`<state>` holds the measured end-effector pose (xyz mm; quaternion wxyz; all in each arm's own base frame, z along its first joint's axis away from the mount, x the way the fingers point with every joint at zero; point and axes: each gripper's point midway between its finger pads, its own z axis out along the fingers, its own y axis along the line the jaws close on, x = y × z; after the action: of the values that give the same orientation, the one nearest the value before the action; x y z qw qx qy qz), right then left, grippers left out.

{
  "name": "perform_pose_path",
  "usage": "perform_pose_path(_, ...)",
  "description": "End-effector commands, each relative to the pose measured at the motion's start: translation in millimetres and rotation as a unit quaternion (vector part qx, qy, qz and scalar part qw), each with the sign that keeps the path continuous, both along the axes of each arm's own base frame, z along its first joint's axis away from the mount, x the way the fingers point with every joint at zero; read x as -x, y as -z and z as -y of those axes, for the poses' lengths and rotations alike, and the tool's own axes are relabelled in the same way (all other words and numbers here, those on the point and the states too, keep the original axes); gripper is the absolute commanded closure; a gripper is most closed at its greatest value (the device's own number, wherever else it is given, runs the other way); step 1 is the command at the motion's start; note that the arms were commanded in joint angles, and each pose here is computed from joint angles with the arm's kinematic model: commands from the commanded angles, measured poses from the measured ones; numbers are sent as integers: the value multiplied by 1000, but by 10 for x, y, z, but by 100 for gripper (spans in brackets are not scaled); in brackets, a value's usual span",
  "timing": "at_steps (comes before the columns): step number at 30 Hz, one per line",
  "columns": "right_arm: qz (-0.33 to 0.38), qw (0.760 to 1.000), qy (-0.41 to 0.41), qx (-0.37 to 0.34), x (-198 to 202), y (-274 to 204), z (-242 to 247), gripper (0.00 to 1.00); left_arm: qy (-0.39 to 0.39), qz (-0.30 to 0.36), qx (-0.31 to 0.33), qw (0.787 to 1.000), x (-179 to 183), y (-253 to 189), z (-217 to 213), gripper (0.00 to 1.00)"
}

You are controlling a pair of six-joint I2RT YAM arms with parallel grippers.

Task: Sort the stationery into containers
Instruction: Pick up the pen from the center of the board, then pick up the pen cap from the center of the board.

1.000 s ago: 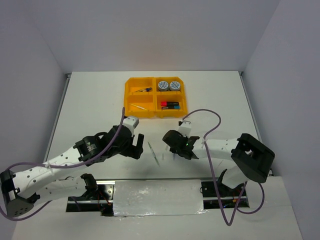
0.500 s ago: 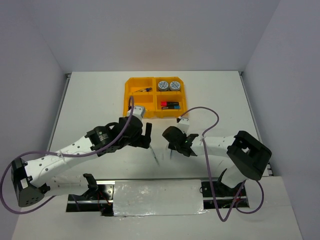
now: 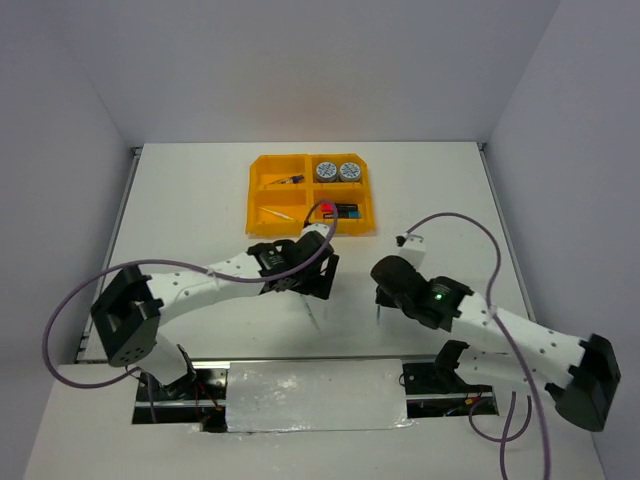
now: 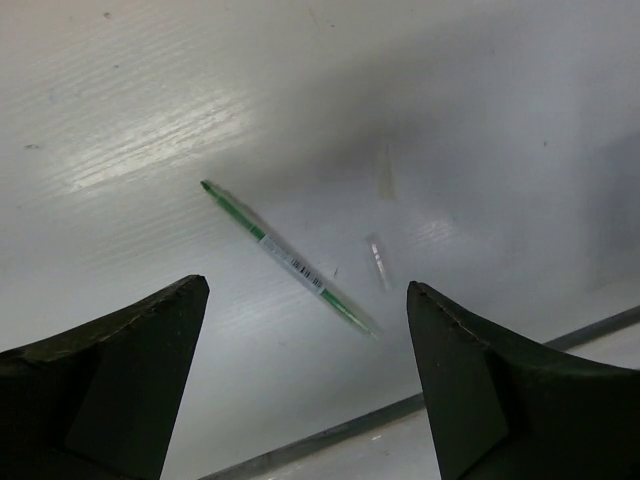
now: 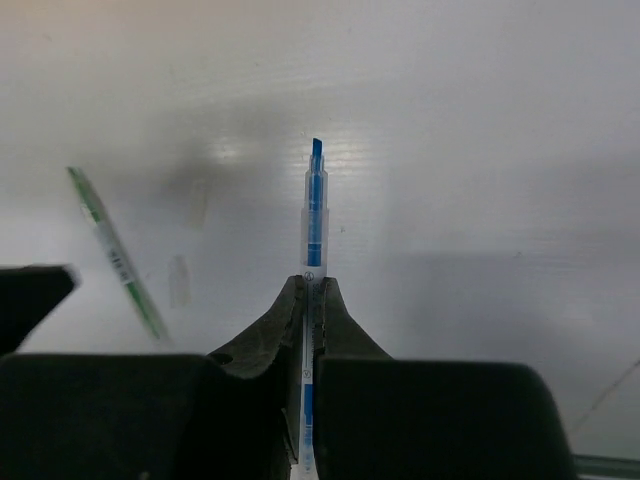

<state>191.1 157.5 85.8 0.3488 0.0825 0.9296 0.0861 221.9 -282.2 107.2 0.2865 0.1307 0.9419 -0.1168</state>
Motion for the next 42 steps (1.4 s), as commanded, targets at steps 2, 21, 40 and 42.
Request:
perform_pose_path(2,35,999,12,18,130,-427,390,99,22,15,30,999,-161,-76,438,11)
perform_pose_path(21,50,997,-41,-45,292,-585,294,99,52,-15,-69,996,-233,566,782,39)
perform_pose_path(40,52,995,-66,-47,300,-600,224,100,52,-39,-78,995,-205,880,682,47)
perform_pose_path(42,52,995,-66,-47,298,-599,222,100,52,-40,-78,995,-199,905,665,50)
